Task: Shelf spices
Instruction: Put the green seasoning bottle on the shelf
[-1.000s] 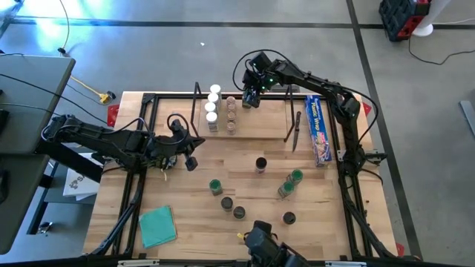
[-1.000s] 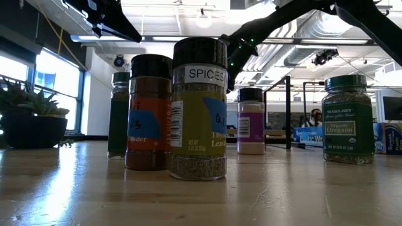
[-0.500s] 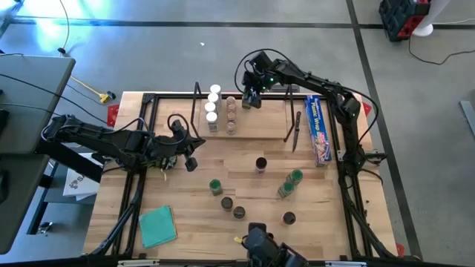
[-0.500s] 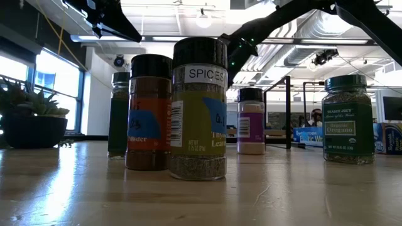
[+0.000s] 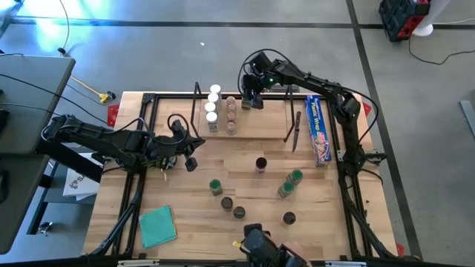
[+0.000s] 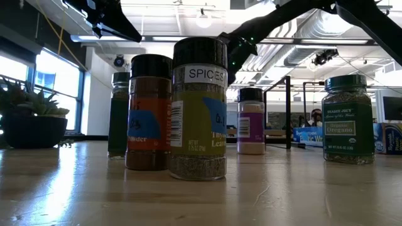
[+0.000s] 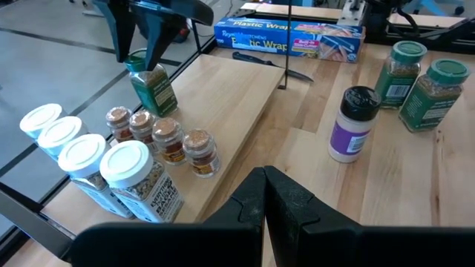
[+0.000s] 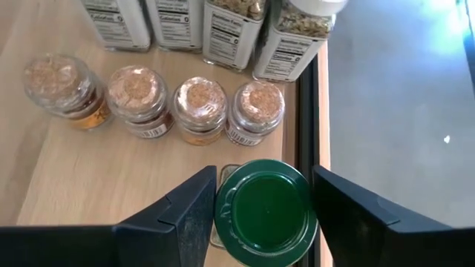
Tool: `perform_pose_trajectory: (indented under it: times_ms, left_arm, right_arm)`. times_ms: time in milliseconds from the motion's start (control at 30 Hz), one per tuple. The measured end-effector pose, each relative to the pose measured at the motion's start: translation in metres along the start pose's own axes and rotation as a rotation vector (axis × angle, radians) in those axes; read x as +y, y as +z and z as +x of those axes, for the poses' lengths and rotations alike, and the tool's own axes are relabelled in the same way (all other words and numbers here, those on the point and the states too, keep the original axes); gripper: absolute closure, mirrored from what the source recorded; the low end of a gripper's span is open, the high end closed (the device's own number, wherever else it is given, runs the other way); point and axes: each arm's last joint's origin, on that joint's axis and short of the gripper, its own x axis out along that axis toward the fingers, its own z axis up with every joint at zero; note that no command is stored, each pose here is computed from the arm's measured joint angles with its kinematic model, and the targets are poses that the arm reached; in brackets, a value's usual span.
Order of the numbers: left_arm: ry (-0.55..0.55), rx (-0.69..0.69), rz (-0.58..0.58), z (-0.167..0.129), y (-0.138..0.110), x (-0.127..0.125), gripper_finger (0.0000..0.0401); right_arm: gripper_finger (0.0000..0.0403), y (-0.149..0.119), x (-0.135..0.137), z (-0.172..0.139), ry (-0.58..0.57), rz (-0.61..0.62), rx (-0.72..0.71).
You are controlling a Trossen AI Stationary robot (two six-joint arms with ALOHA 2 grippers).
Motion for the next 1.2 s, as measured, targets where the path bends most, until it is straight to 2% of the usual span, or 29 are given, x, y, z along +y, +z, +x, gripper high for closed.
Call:
perform_pose_trajectory:
  times_ms: [367, 567, 800, 933, 1067, 1200]
  left_arm:
    - [0.0, 0.0, 0.0, 0.0, 0.0, 0.0, 0.0401]
    - [0.0, 0.0, 0.0, 0.0, 0.0, 0.0, 0.0401]
    - [0.0, 0.0, 0.0, 0.0, 0.0, 0.0, 0.04]
    - [0.0, 0.0, 0.0, 0.0, 0.0, 0.0, 0.04]
    - [0.0, 0.002, 0.001, 0.0, 0.0, 0.0, 0.04]
    - [0.001, 0.004, 0.003, 0.0, 0.0, 0.0, 0.04]
  right_arm:
    - [0.0194, 0.003, 0.002, 0.001, -0.006, -0.045, -0.001]
    - [0.0172, 0.003, 0.002, 0.0, -0.009, -0.044, 0.0]
    - [0.016, 0.013, 0.005, -0.022, -0.04, -0.058, -0.039]
    - [0.016, 0.017, 0.008, -0.039, -0.047, 0.026, -0.051]
    - [0.016, 0.009, 0.018, -0.05, 0.041, 0.119, 0.03]
    - [0.0161, 0.003, 0.037, -0.047, 0.212, 0.158, 0.073]
